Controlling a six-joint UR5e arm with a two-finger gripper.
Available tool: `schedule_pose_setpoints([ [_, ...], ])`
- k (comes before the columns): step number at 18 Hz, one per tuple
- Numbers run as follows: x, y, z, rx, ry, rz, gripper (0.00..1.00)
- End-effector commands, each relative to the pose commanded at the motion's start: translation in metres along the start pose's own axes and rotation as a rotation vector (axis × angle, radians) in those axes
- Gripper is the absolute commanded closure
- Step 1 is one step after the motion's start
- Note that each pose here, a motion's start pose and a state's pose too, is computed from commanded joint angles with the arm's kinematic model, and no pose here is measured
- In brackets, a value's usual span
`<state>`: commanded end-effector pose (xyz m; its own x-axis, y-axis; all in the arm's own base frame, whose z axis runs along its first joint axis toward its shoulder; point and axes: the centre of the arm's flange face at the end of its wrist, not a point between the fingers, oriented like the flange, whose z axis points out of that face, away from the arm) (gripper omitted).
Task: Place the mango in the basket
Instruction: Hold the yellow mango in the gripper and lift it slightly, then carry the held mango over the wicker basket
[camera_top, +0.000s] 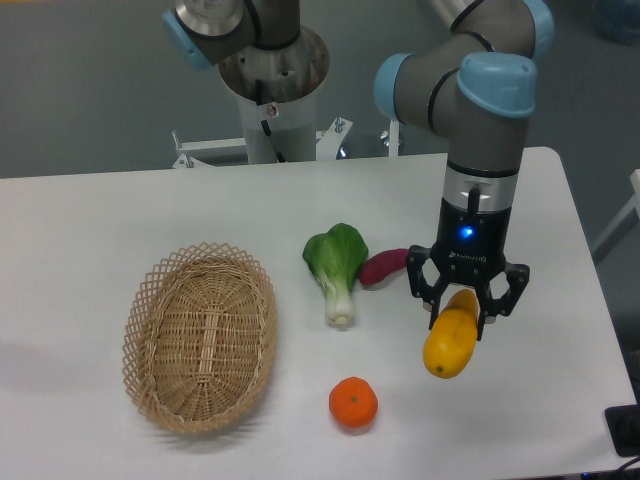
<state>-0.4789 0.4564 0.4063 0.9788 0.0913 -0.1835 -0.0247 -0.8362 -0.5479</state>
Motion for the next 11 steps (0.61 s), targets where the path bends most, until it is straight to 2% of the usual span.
schedule_pose_setpoints([
  [11,0.019,0.000,0.013,-0.014,0.032,-0.039,0.48],
])
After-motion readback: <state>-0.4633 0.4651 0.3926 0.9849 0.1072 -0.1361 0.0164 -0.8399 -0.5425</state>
